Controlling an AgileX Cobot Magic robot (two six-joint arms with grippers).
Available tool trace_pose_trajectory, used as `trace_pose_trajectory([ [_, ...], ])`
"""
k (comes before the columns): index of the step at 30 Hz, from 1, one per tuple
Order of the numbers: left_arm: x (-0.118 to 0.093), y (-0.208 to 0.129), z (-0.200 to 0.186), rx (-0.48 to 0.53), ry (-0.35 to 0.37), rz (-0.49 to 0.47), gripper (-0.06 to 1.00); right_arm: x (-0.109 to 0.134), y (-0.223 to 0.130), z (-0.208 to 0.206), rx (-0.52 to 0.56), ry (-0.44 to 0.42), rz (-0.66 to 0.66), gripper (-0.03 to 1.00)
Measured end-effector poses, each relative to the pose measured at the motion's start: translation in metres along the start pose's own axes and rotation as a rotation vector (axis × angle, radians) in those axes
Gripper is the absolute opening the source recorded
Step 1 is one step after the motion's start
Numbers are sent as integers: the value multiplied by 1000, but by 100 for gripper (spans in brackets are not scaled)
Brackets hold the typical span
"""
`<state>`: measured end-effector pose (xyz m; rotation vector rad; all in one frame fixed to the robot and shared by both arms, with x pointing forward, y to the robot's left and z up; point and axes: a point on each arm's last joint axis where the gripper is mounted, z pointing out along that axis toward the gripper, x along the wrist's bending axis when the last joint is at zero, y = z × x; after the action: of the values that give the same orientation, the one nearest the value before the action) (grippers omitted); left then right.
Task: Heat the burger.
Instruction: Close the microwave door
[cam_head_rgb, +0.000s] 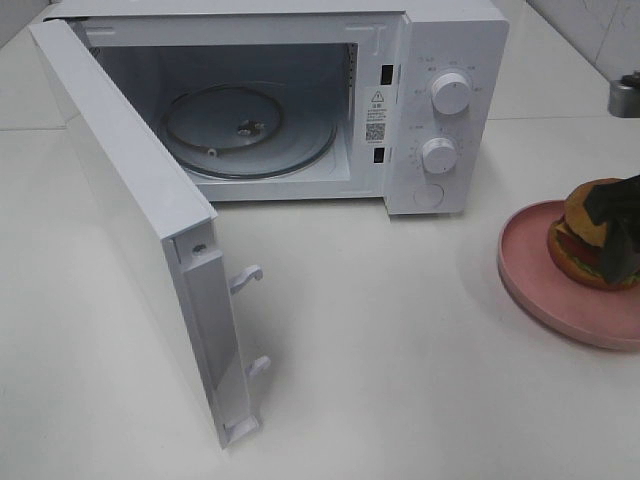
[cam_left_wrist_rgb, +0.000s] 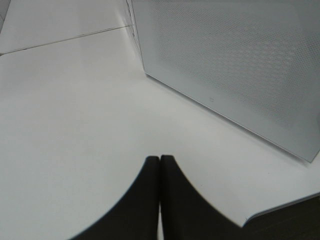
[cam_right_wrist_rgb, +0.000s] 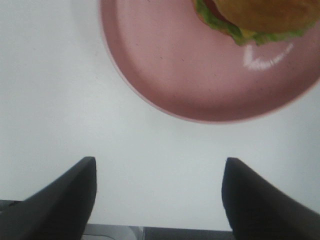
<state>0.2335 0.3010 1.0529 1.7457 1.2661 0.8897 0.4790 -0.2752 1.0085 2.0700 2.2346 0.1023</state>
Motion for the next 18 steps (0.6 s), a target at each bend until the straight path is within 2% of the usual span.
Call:
trace_pose_trajectory([
  [4, 0, 0, 0, 0, 0, 0, 0, -11, -7, -8, 19, -9, 52, 66],
  [8, 0, 0, 0, 0, 0, 0, 0, -13, -18, -25, -14, -26, 68, 66],
  [12, 0, 0, 0, 0, 0, 0, 0, -15, -31, -44, -62, -36, 71, 66],
  [13, 0, 0, 0, 0, 0, 0, 0, -15, -47, -63, -114, -43, 78, 66],
  [16, 0, 0, 0, 0, 0, 0, 0, -16, -53, -70, -141, -43, 81, 66],
  [17, 0, 0, 0, 0, 0, 0, 0, -16, -73, -85, -216, -42, 85, 66],
  [18, 0, 0, 0, 0, 0, 0, 0, -16, -73, -85, -216, -42, 85, 66],
])
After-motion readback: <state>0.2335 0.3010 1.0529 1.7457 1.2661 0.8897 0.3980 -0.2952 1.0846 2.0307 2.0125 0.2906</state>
